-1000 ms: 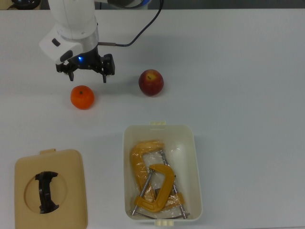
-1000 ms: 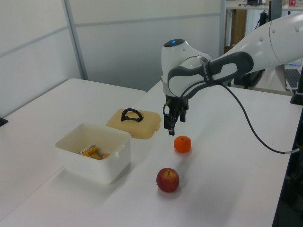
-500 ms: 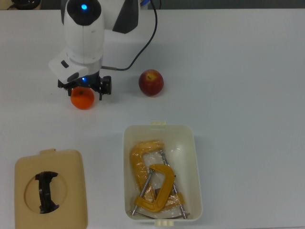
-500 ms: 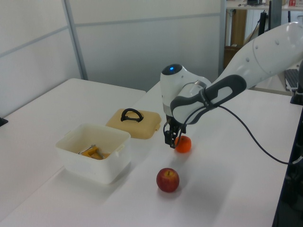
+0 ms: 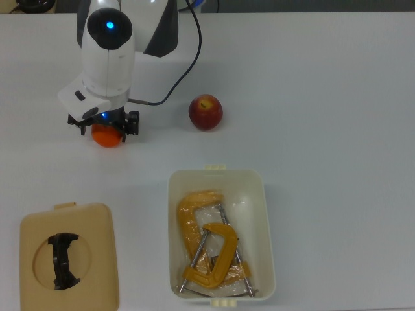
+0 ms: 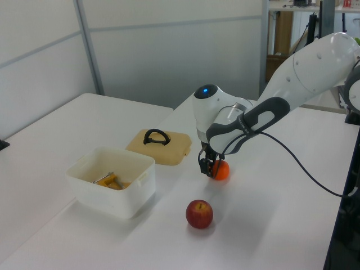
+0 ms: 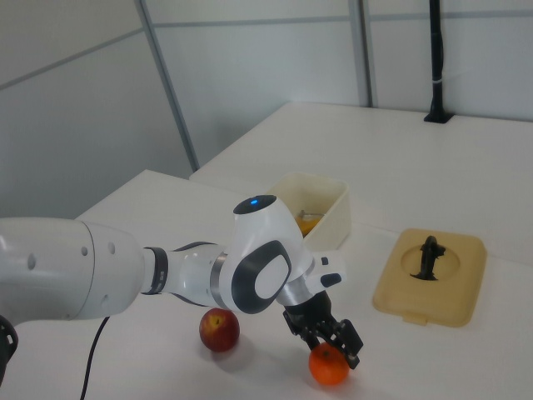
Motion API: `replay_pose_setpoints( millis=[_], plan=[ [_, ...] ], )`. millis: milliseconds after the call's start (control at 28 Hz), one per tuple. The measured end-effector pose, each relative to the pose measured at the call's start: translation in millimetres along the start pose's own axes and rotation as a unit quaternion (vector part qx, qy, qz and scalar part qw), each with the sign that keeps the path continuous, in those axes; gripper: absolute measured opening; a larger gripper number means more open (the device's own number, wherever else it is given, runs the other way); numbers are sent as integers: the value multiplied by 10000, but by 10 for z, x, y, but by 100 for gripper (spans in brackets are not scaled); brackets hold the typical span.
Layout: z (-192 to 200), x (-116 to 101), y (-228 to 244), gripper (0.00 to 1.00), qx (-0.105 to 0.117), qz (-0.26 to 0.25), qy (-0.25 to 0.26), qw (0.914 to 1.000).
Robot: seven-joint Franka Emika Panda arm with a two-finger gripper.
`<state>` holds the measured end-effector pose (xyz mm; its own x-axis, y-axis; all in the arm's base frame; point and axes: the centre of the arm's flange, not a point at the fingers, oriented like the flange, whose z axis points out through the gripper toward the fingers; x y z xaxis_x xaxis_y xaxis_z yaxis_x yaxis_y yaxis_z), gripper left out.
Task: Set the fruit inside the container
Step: 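Close the gripper on the tangerine and lift it, then carry the tangerine over the white container and release it inside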
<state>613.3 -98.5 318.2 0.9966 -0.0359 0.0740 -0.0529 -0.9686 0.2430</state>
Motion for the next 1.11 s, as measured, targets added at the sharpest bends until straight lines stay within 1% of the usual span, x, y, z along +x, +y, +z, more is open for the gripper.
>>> replay_pose_setpoints(
  millis=[71,107,143,214,286,393,571,679,750,786,893,964,1107],
  plan=[
    [19,-2,-6,96,-22,-30,-13,10000],
    [31,-6,-10,90,-37,-49,-22,10000],
    [38,-8,-12,89,-44,-59,-29,10000],
    [38,-9,-15,81,-68,-88,-26,9999],
    [36,-9,-19,77,-80,-103,-23,9999],
    [33,-9,-18,77,-81,-55,-21,10000],
    [-66,41,8,77,-76,321,96,9994],
    [-299,142,68,77,47,689,324,9971],
    [-487,219,117,77,184,947,487,9941],
    [-658,286,163,77,272,1115,617,9915],
    [-950,381,241,77,376,1394,747,9867],
    [-1164,453,270,77,474,1643,859,9815],
    [-1461,570,153,77,683,1942,1075,9727]
  ],
)
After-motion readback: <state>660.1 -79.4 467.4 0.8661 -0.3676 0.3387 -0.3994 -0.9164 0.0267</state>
